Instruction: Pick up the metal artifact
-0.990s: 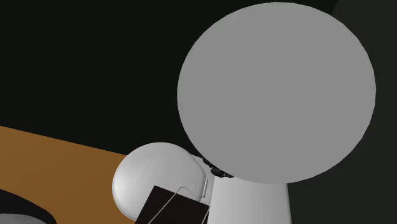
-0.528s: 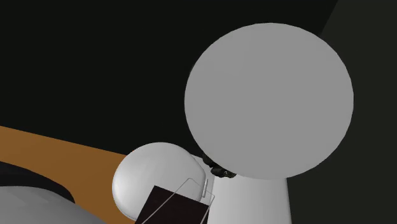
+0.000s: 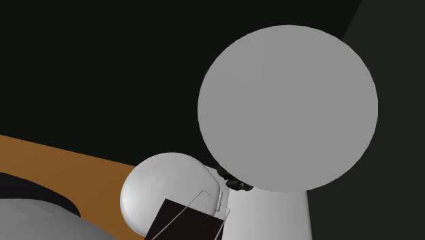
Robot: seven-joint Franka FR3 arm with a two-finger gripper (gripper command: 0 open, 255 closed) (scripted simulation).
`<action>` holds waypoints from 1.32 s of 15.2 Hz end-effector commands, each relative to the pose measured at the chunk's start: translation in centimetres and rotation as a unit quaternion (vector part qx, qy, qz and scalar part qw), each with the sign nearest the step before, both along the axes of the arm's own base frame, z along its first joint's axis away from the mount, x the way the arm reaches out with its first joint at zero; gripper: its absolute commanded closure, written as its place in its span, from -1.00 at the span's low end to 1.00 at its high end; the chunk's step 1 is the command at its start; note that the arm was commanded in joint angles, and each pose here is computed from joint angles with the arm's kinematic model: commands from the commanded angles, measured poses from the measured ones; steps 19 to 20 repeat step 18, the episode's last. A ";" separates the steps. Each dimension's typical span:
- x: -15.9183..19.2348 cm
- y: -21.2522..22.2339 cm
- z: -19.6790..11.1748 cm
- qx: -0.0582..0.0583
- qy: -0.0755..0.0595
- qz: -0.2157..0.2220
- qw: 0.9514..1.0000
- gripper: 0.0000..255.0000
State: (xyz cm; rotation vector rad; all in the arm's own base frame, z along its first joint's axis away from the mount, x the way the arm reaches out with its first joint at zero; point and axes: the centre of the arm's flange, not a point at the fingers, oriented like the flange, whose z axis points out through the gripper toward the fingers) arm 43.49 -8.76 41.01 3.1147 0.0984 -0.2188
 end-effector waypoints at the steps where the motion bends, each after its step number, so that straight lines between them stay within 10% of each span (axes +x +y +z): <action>1: 0.1 0.0 0.0 0.000 0.000 0.000 1.000 1.00; 20: 0.1 0.0 8.0 0.000 0.000 0.000 1.000 1.00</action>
